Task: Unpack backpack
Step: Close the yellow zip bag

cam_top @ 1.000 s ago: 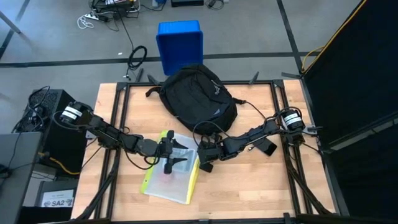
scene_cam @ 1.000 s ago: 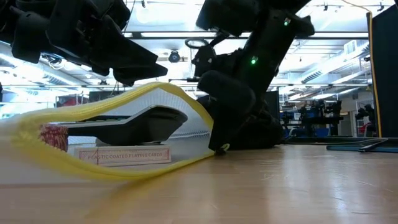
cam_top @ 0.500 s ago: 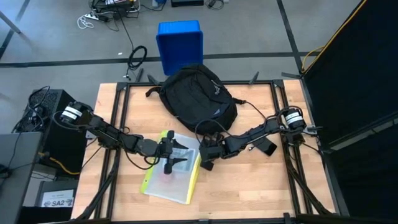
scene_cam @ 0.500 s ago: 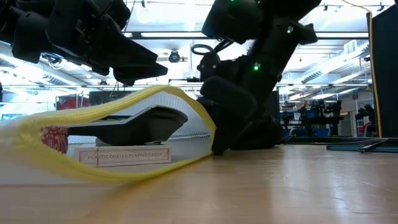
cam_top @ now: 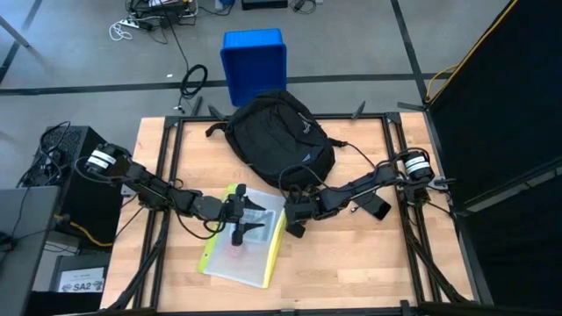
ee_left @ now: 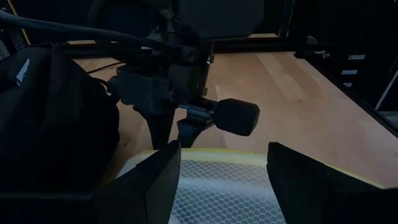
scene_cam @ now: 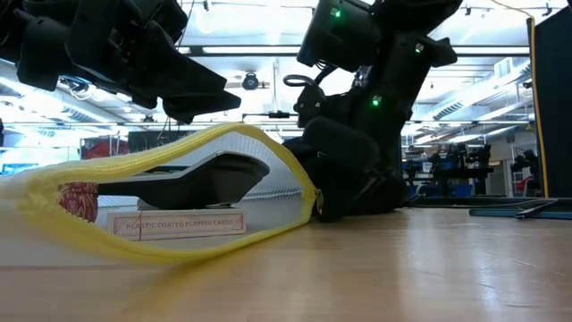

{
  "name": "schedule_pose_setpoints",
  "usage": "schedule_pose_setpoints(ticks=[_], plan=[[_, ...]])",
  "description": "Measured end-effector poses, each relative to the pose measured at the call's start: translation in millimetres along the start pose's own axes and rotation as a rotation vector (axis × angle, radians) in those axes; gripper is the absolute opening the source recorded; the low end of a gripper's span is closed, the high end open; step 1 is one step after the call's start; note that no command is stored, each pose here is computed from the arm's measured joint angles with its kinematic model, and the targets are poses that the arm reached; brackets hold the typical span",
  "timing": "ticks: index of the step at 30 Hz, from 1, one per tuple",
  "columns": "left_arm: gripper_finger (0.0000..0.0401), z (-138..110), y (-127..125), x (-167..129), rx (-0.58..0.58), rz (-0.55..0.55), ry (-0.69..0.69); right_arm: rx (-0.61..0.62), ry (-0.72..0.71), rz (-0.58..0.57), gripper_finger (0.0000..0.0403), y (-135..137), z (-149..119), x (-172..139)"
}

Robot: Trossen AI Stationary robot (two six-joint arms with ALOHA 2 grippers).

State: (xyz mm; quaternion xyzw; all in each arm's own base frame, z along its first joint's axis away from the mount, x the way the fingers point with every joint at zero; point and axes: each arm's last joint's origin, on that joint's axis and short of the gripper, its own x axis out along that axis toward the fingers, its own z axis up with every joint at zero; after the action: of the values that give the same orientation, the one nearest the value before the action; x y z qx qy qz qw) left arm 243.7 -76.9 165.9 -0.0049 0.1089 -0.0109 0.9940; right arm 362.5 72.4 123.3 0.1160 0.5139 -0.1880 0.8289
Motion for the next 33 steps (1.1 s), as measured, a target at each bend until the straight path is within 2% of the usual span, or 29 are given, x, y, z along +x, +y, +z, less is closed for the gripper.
schedule_pose_setpoints(ticks=[7, 14, 23, 25, 33], plan=[[0.0209, 0, 0, 0, 0.0, 0.0, 0.001, -0.016, -0.009, 0.013, 0.0065, 4, -4, -20], [0.0209, 0, 0, 0, 0.0, 0.0, 0.001, -0.006, -0.1, -0.027, 0.009, 9, -3, -30], [0.0209, 0, 0, 0, -0.001, 0.0, -0.002, 0.045, -0.16, -0.029, 0.0131, 3, 9, -11], [0.0209, 0, 0, 0, 0.0, 0.0, 0.001, 0.038, -0.135, -0.044, 0.0137, -1, 8, -6], [0.0209, 0, 0, 0, 0.0, 0.0, 0.001, 0.037, -0.071, -0.059, 0.0133, -6, 5, 9]])
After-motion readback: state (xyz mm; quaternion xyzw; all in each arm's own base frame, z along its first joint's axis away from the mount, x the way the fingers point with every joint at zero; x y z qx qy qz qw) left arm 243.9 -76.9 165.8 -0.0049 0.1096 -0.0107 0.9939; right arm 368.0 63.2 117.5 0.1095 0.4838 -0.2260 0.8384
